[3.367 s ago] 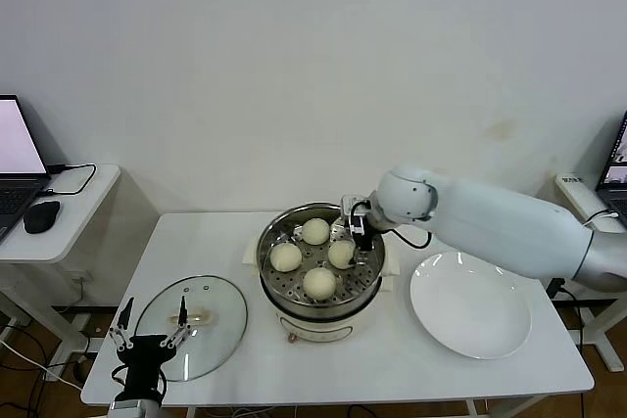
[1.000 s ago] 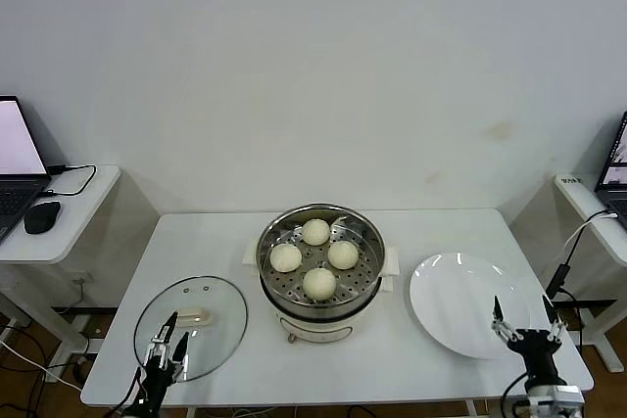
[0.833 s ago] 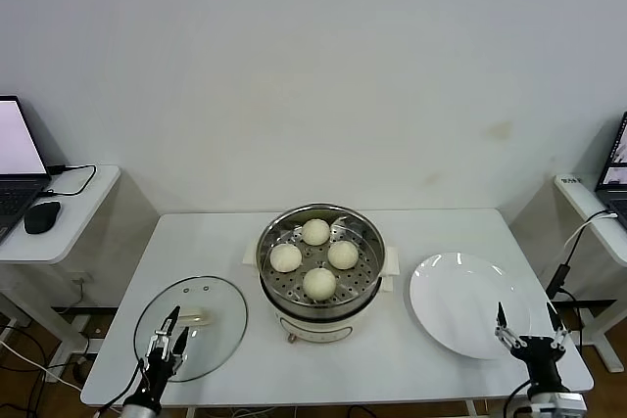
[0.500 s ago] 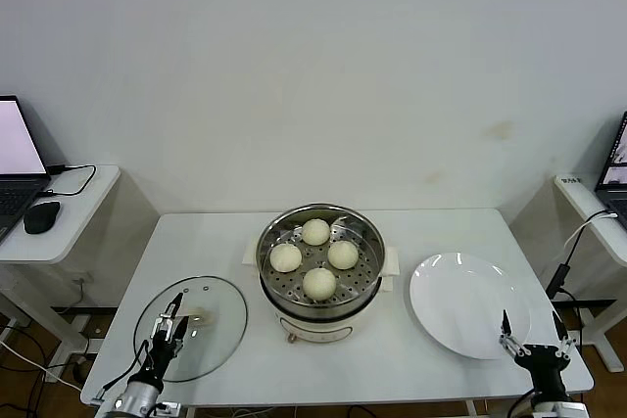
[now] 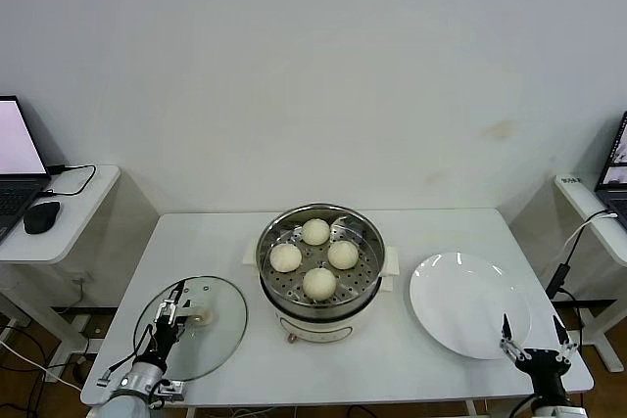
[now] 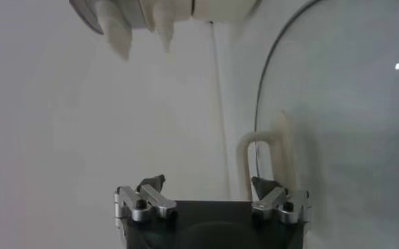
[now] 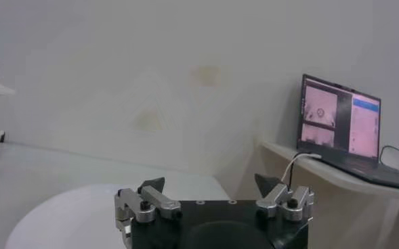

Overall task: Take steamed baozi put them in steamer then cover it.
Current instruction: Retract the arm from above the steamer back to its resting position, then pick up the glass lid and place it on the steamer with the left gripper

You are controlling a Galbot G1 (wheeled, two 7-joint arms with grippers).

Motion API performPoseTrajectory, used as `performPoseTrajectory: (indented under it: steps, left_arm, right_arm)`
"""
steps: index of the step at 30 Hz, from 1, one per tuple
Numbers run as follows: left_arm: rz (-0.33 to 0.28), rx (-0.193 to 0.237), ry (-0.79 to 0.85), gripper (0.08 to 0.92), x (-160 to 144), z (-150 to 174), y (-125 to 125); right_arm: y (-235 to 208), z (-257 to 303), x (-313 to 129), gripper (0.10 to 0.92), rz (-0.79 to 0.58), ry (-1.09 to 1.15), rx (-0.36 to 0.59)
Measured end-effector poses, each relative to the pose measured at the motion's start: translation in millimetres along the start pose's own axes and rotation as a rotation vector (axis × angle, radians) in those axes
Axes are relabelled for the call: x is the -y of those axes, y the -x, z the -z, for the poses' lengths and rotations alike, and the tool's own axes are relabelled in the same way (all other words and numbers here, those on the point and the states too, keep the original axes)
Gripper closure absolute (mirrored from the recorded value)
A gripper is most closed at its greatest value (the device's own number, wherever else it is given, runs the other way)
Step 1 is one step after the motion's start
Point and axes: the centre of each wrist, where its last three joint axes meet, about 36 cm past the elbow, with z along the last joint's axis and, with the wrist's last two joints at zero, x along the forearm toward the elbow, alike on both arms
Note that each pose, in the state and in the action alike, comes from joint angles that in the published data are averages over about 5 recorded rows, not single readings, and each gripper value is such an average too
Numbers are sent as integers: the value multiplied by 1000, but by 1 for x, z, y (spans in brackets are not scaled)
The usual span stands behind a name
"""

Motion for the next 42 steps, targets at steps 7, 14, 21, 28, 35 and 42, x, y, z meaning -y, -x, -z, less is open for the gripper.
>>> performPoseTrajectory:
  steps: [7, 14, 21, 28, 35, 42]
  left_arm:
    - [-10, 3, -10, 445, 3, 0, 2]
    - [-10, 14, -28, 661, 1, 1, 2]
    - [6, 5, -44, 845, -6, -2, -3]
    - [31, -30, -51, 858, -28, -9, -14]
    - [75, -93, -67, 858, -79, -24, -16]
    - [121, -106, -116, 858, -140, -27, -9]
  right_arm:
    - [-1, -1, -1, 200, 3, -3, -2]
    - [-3, -2, -1, 199, 6, -14, -4]
    - [-3, -1, -4, 200, 18, -23, -1]
    - [-4, 2, -9, 200, 35, -29, 5]
    - [-5, 3, -11, 199, 52, -40, 7]
    - [-7, 2, -17, 200, 69, -47, 10]
